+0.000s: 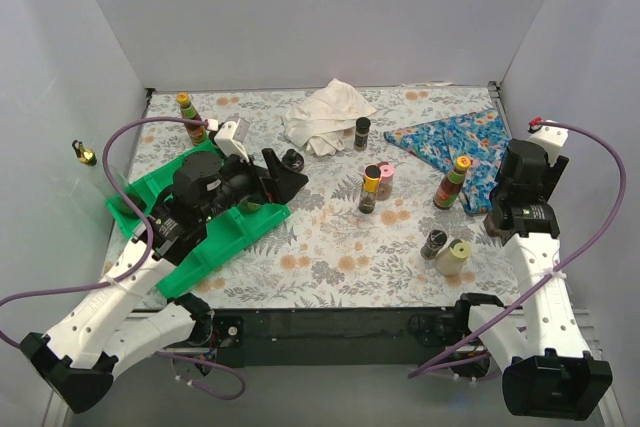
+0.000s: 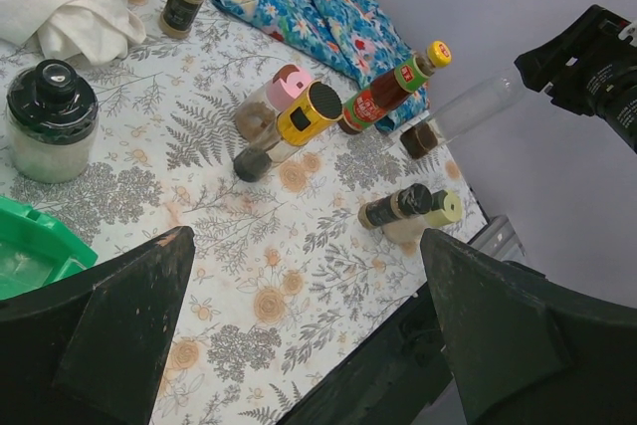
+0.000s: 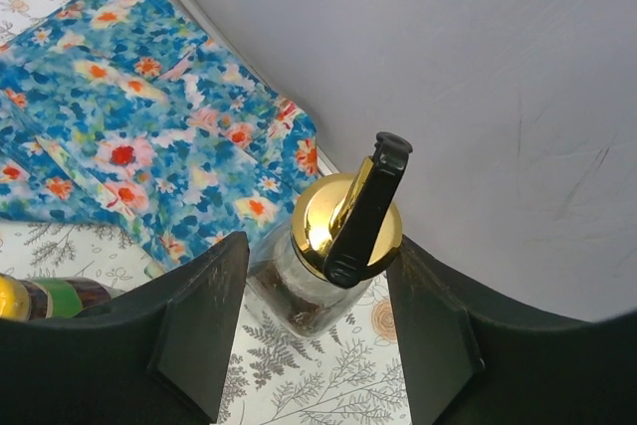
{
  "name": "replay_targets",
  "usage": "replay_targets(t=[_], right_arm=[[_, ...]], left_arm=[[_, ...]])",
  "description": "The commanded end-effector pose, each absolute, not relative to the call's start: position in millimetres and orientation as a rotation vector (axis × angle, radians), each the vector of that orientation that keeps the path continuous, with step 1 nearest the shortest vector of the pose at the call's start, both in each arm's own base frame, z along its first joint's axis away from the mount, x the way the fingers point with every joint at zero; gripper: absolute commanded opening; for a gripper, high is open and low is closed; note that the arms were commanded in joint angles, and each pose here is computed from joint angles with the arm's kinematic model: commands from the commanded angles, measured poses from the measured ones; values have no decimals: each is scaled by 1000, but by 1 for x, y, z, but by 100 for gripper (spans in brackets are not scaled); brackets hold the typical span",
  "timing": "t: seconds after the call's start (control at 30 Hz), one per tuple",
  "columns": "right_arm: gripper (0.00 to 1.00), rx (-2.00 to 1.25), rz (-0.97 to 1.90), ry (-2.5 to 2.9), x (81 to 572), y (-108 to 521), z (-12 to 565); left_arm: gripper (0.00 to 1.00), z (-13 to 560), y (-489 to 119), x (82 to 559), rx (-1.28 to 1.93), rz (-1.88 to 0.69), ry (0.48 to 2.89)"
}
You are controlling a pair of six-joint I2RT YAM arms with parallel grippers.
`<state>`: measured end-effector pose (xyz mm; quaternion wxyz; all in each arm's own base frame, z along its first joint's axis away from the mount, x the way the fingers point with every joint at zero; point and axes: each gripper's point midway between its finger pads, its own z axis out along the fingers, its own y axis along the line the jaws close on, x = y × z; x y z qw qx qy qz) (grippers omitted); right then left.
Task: Organize the condiment bottles
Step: Pick up the bottle from the corner of the board.
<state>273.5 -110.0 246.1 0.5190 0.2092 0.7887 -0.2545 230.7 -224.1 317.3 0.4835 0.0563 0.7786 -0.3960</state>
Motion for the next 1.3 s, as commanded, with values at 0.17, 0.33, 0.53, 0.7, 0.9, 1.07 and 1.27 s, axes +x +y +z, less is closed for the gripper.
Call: replay_targets(t=[0.17, 0.33, 0.53, 0.7, 0.9, 1.07, 1.27], right_arm=[[58, 497, -628, 1750, 285, -117, 271], [50, 479, -668, 1732, 285, -121, 273], [29, 469, -676, 1709, 284, -122, 278], [1, 437, -685, 1664, 284, -123, 306], [1, 398, -659, 1584, 283, -119, 359], [1, 374, -624, 1552, 285, -114, 398], [1, 307, -513, 1510, 292, -96, 452]], left_arm=[[98, 324, -221, 233, 158, -938, 1863], [98, 325, -221, 233, 159, -937, 1861], [98, 329, -218, 231, 157, -933, 1843], [98, 338, -215, 230, 159, -926, 1823], [98, 349, -213, 226, 163, -934, 1817], [98, 361, -209, 222, 151, -939, 1797], [98, 370, -203, 222, 120, -924, 1797]])
